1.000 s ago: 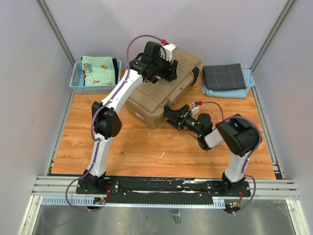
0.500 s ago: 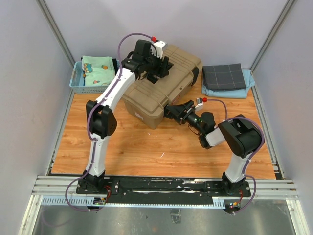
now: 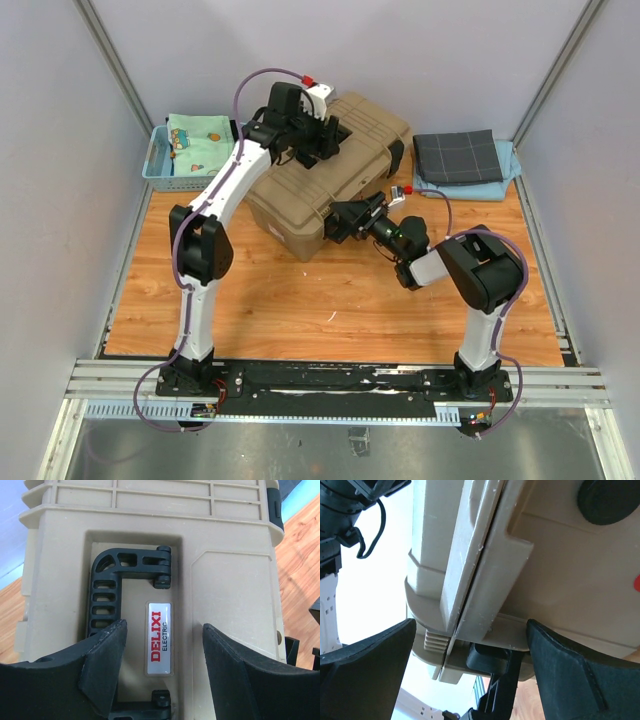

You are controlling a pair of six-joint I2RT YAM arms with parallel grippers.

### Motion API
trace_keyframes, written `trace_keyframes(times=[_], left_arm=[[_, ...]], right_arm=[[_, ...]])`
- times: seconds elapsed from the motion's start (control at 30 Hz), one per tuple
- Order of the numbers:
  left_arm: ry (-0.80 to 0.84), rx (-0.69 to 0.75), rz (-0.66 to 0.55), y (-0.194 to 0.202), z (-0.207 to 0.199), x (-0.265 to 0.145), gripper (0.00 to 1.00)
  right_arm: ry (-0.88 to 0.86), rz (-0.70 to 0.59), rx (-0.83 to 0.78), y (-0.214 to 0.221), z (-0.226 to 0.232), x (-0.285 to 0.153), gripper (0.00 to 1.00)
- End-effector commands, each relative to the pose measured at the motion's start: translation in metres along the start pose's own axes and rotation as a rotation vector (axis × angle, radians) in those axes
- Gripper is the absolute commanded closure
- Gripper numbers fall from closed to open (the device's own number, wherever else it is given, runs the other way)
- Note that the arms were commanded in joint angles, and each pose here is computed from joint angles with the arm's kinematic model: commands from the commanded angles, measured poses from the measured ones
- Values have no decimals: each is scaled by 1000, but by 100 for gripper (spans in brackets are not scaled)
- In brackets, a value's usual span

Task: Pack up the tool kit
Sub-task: Close the toolbox at the center of the board.

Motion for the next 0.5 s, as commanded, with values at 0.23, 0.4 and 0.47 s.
trace_keyframes(times=[0.23, 0.4, 0.47], left_arm=[[-246, -93, 464, 146, 92, -19, 32], [-271, -113, 446, 143, 105, -23, 32], [-283, -122, 436, 140, 110, -22, 32]], right_arm=[[52, 92, 17, 43, -12, -8, 7], [78, 86, 19, 47, -14, -17, 7], [77, 95, 13, 51, -11, -14, 7]])
Point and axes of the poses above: each gripper's point midway between its finger pads, its own x axis out along the fingers, its own z axis along the line the jaws close on, y = z × x, the point moved 2 cm from there along -x, back along the fingers, and after that the axes turned 2 degrees about -x, right-handed, at the moved point
